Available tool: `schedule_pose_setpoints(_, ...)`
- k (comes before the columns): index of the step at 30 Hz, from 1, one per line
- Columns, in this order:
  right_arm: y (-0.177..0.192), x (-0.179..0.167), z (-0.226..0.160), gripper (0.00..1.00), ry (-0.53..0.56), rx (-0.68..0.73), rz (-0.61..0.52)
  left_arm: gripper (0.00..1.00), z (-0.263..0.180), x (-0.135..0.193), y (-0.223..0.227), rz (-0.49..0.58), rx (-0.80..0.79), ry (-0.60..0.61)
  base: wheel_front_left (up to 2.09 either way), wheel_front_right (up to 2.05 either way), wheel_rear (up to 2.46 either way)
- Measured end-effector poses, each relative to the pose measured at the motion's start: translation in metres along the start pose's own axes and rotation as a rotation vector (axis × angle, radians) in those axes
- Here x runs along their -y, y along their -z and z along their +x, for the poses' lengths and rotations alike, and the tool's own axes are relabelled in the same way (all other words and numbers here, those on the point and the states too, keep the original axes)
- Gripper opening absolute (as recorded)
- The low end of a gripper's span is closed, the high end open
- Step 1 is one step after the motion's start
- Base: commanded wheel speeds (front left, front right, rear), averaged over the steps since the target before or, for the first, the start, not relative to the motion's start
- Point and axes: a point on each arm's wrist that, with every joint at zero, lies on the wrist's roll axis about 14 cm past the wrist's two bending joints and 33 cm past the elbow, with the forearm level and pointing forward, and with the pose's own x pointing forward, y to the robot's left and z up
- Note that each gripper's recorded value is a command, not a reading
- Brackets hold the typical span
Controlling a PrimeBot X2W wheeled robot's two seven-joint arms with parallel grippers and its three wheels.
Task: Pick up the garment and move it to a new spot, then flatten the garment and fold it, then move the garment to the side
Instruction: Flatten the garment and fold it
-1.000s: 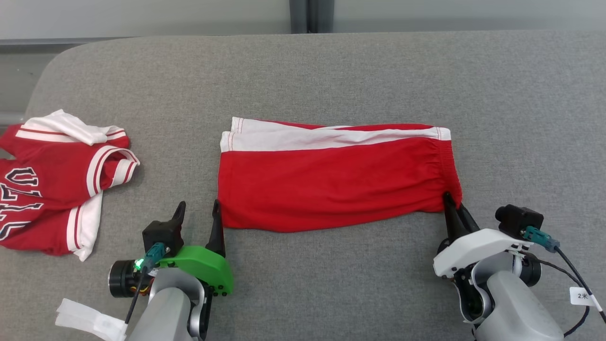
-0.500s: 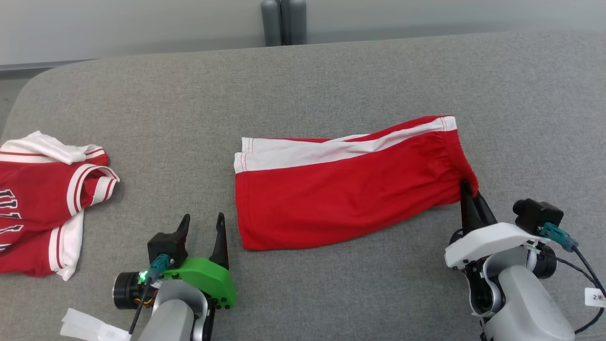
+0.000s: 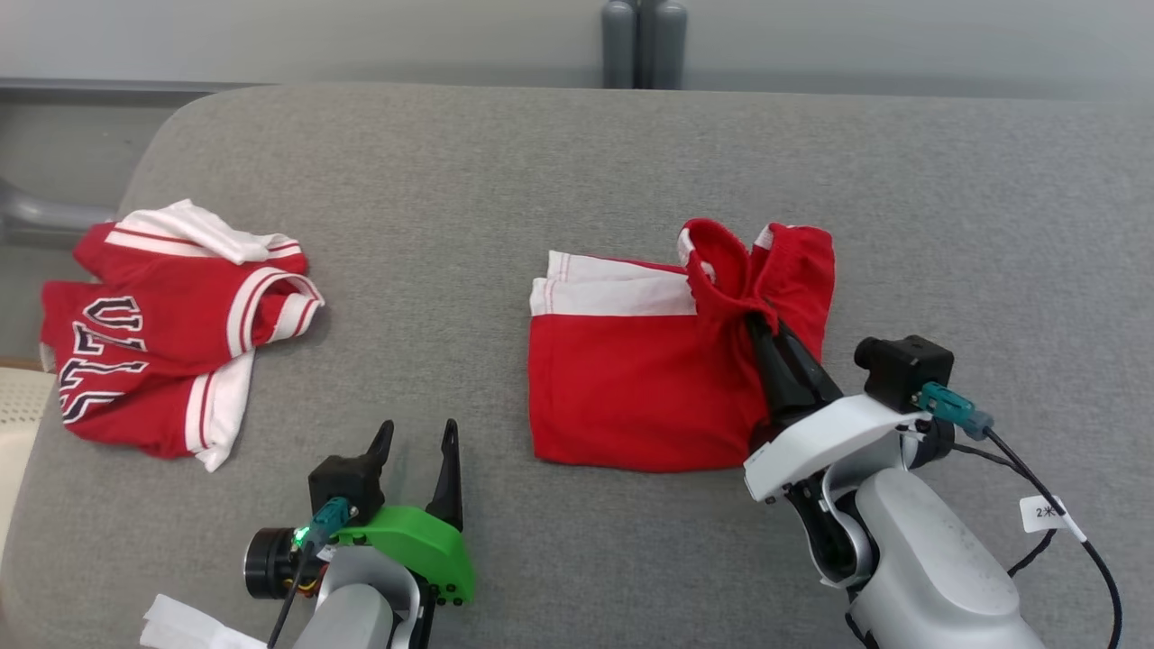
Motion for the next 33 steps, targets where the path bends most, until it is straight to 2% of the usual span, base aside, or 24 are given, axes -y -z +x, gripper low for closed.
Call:
schedule_pose_setpoints(6, 0.025, -0.052, 0.020, 0.00, -0.154, -0.071, 0.005, 1.00, -0.022, -0.027, 0.003, -0.022, 0.003, -0.090, 0.00, 0.00, 0.00)
schedule_pose_setpoints(13, 0.060, -0.088, 0.034, 0.00, -0.259, -0.172, -0.017, 1.00, -0.048, -0.060, 0.004, -0.039, 0.016, -0.202, 0.00, 0.00, 0.00)
schedule_pose_setpoints(14, 0.065, -0.093, 0.034, 0.17, -0.273, -0.185, -0.012, 1.00, -0.051, -0.064, 0.004, -0.040, 0.017, -0.214, 0.00, 0.00, 0.00)
schedule_pose_setpoints(15, 0.070, -0.100, 0.034, 0.73, -0.292, -0.200, -0.002, 1.00, -0.054, -0.068, 0.004, -0.042, 0.018, -0.228, 0.00, 0.00, 0.00)
schedule_pose_setpoints(16, 0.074, -0.109, 0.034, 1.00, -0.315, -0.211, 0.009, 1.00, -0.058, -0.071, 0.005, -0.044, 0.018, -0.241, 0.00, 0.00, 0.00)
schedule_pose_setpoints(20, 0.079, -0.138, 0.028, 1.00, -0.386, -0.234, 0.068, 1.00, -0.067, -0.081, 0.008, -0.053, 0.017, -0.284, 0.00, 0.00, 0.00)
schedule_pose_setpoints(23, 0.071, -0.131, 0.030, 1.00, -0.363, -0.210, 0.067, 1.00, -0.065, -0.081, 0.006, -0.052, 0.022, -0.283, 0.00, 0.00, 0.00)
schedule_pose_setpoints(28, 0.048, -0.079, 0.032, 1.00, -0.226, -0.135, -0.005, 1.00, -0.052, -0.071, -0.001, -0.033, 0.035, -0.242, 0.00, 0.00, 0.00)
schedule_pose_setpoints(33, 0.019, -0.003, 0.012, 1.00, -0.011, -0.054, -0.090, 1.00, -0.035, -0.051, -0.014, -0.008, 0.069, -0.175, 0.00, 0.00, 0.00)
